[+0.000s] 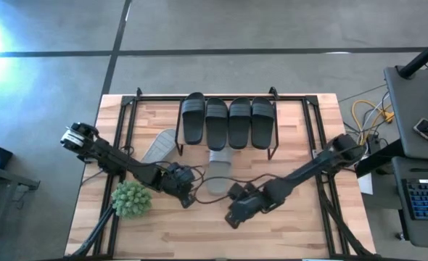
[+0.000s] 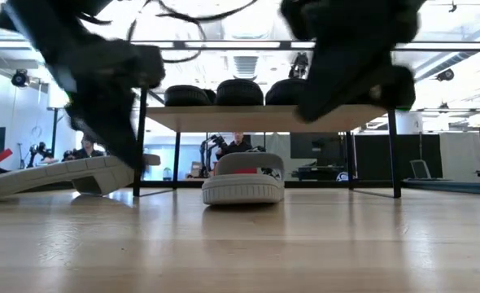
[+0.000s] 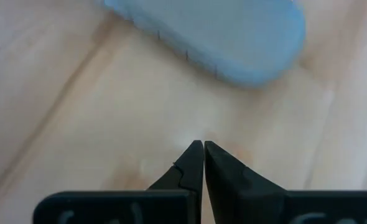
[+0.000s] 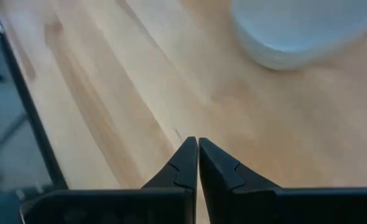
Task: Pick and place slides into the shelf
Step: Put the right gray slipper under the shelf
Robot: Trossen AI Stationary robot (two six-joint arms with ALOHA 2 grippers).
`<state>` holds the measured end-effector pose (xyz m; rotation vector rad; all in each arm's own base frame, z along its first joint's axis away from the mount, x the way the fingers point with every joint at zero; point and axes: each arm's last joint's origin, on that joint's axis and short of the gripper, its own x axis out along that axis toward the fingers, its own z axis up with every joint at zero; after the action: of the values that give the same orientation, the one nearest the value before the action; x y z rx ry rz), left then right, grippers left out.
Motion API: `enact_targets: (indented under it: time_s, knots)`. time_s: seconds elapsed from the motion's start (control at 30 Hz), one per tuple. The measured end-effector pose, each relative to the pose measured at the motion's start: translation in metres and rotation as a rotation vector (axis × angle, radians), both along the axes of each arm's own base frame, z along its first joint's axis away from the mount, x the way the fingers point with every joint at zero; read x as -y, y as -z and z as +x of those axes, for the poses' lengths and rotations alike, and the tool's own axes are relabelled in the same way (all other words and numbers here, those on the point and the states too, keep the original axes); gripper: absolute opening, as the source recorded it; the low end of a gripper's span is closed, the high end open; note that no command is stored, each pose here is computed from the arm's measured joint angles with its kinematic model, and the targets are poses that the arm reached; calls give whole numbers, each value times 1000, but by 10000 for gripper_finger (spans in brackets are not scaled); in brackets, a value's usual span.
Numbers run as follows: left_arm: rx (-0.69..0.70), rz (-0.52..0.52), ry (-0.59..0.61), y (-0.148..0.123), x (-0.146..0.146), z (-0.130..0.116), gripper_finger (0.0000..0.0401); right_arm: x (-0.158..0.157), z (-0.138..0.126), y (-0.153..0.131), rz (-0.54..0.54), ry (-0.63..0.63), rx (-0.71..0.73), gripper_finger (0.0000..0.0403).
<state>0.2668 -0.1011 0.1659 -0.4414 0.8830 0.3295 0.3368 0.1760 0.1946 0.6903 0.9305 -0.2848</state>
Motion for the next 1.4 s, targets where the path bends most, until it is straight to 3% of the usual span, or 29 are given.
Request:
enact_targets:
  time_s: [0.2,0.33,0.53,0.97,1.07,1.3,1.4]
  knots:
    - [-66,26,96,-17,22,-35,0,-6,24,28,40,43,96,8]
    - [4,56,149,-35,35,-54,0,0,27,43,-56,113,81,9]
    - [111,60,127,-56,36,-70,0,24,39,65,-85,134,12,9]
    - [100,116,112,-55,28,-78,0,90,53,63,-173,247,-49,9]
    - [94,123,117,-54,29,-77,0,94,48,64,-186,264,-102,9]
    - [71,167,156,-50,29,-76,0,91,47,54,-177,253,-76,9]
    - [64,172,157,-48,29,-76,0,83,37,43,-161,311,-90,8]
